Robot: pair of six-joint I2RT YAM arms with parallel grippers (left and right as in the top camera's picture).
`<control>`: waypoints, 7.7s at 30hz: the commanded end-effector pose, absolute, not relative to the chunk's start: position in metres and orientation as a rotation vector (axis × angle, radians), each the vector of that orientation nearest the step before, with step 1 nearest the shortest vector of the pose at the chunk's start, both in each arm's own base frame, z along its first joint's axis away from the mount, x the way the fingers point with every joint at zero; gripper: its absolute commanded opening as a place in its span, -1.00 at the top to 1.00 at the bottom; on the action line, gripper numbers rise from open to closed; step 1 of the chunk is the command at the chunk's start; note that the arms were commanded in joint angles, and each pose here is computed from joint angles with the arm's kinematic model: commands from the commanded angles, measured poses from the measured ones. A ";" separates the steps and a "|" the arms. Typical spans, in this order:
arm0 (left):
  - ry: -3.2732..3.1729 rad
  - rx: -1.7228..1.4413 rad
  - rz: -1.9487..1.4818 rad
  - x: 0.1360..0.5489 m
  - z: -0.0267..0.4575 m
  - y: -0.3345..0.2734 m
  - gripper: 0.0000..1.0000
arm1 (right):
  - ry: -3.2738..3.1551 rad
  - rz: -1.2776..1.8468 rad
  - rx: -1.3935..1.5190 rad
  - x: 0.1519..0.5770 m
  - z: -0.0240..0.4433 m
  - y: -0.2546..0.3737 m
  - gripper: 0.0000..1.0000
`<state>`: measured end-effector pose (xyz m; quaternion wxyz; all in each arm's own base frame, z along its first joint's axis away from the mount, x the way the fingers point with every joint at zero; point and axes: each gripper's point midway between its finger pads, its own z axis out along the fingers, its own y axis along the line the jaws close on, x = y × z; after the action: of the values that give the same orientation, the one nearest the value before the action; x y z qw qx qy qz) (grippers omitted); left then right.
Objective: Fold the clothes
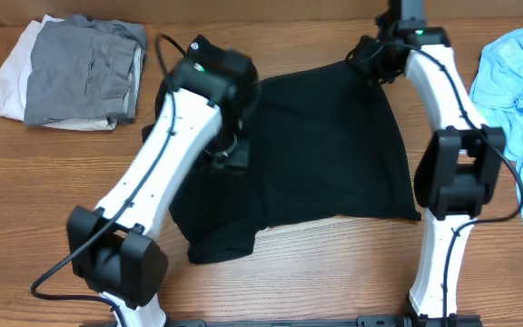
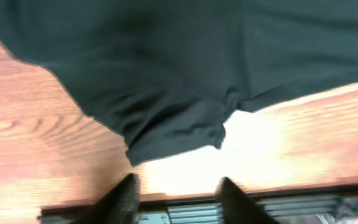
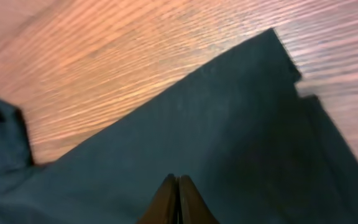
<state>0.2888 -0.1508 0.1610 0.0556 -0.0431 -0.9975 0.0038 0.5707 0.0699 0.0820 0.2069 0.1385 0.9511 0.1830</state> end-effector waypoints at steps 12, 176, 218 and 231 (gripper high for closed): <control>-2.861 0.035 -0.016 0.225 0.030 -0.147 0.92 | 2.566 0.455 0.406 0.604 0.057 0.062 0.92; -2.730 0.029 -0.102 0.168 -0.002 -0.113 0.91 | 2.553 0.192 1.903 0.190 0.000 -0.087 0.93; -2.892 0.064 0.006 0.192 0.014 -0.125 0.92 | 2.875 0.349 1.429 0.230 0.002 -0.021 0.92; -2.789 0.073 -0.022 0.165 -0.011 -0.117 0.92 | 2.844 0.263 1.580 0.215 -0.011 -0.026 0.92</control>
<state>0.1803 -0.1191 -0.0038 0.1482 0.0175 -0.9888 -0.0093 0.2290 -0.0237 -0.0012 -0.0447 0.4719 0.8745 0.1028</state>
